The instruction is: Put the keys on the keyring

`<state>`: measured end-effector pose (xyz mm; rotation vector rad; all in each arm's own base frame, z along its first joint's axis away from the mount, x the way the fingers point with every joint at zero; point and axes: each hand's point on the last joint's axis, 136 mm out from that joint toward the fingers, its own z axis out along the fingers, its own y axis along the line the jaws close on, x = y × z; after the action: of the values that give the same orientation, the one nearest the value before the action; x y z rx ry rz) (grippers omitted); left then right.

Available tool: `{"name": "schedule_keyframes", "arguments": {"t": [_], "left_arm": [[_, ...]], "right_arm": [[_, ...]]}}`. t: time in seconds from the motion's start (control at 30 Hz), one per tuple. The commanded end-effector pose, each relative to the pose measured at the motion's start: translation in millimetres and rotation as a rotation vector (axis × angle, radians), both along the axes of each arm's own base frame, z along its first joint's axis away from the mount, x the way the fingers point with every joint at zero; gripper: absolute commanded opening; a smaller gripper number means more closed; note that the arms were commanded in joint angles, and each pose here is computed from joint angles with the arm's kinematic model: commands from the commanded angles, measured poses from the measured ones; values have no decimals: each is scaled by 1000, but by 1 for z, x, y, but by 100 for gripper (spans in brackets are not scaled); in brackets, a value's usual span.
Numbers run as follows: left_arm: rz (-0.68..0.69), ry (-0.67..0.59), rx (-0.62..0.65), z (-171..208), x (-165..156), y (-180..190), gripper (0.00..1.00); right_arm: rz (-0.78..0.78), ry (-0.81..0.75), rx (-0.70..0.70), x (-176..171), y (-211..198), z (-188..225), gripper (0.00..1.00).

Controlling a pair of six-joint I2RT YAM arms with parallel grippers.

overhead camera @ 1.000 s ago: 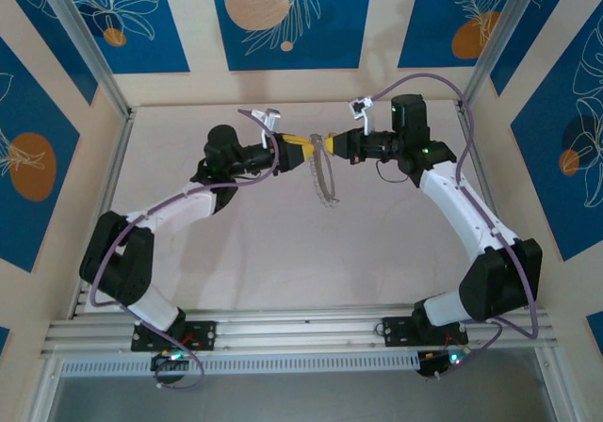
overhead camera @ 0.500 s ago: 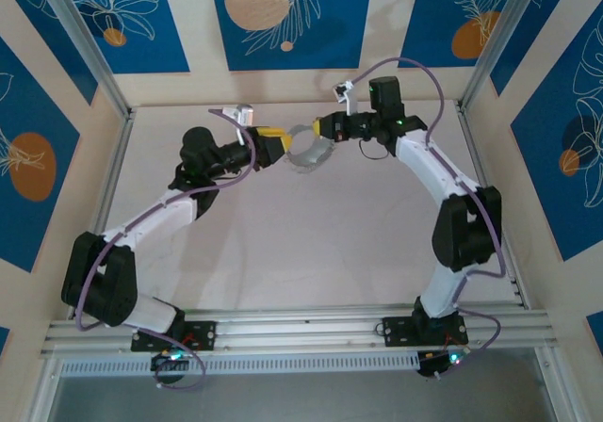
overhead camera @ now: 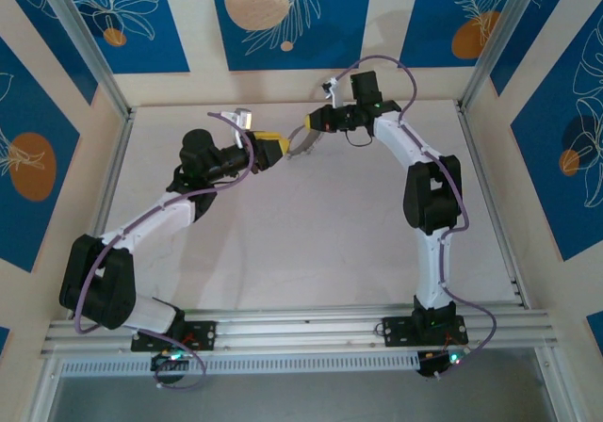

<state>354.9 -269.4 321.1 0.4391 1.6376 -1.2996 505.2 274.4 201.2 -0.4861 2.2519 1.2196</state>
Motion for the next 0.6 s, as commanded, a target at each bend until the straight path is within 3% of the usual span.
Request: {"name": "schedule_keyframes", "arguments": {"t": [0.0, 0.57], "left_arm": [[17, -37, -8, 12, 0, 6, 57], [-8, -2, 9, 2, -9, 6, 57]], "right_arm": [[28, 10, 28, -11, 1, 0, 0], [-33, 128, -2, -95, -12, -54, 0]]}}
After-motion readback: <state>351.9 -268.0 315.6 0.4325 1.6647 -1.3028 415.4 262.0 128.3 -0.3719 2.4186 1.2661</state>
